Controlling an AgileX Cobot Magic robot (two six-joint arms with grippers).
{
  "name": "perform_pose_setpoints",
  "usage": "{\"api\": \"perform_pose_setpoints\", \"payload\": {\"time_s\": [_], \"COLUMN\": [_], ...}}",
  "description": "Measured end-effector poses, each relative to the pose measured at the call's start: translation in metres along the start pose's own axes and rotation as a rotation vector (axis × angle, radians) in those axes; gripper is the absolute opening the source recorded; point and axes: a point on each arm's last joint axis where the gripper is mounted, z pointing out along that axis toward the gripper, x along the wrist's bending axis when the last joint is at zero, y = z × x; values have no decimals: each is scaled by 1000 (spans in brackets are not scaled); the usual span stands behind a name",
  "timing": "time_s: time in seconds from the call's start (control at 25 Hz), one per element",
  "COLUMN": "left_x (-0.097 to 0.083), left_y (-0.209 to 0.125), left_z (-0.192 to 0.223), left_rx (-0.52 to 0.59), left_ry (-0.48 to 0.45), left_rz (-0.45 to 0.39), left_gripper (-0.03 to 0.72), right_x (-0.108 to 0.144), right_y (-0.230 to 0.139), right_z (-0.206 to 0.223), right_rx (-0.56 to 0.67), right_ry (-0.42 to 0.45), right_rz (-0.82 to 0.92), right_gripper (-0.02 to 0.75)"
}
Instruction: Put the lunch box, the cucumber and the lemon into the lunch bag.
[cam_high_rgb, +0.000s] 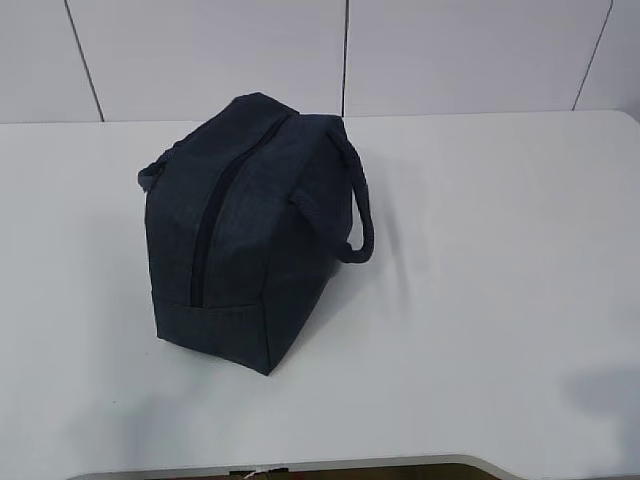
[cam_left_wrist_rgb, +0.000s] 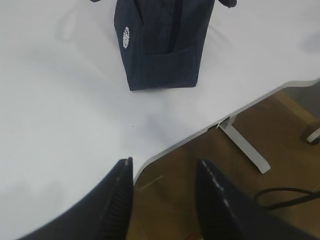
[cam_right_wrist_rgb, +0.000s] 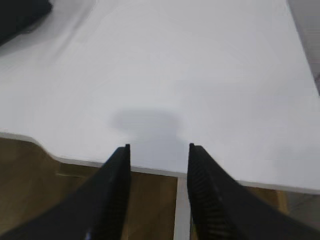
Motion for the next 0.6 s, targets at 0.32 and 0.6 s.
{"api": "perform_pose_setpoints", "payload": {"time_s": [0.32,0.6], "left_x": [0,1], "left_y": [0,2], "left_z": [2,6], "left_rx": [-2,-14], "left_ry": [76,243], "left_rz": [-37,-125], "left_gripper": [291,276], "right_x": [3,3], "right_y": [0,0], "right_z": [-1,-1], "right_rx": [17,16], "right_ry": [-89,-83], "right_rz": [70,74], "right_gripper": [317,318]}}
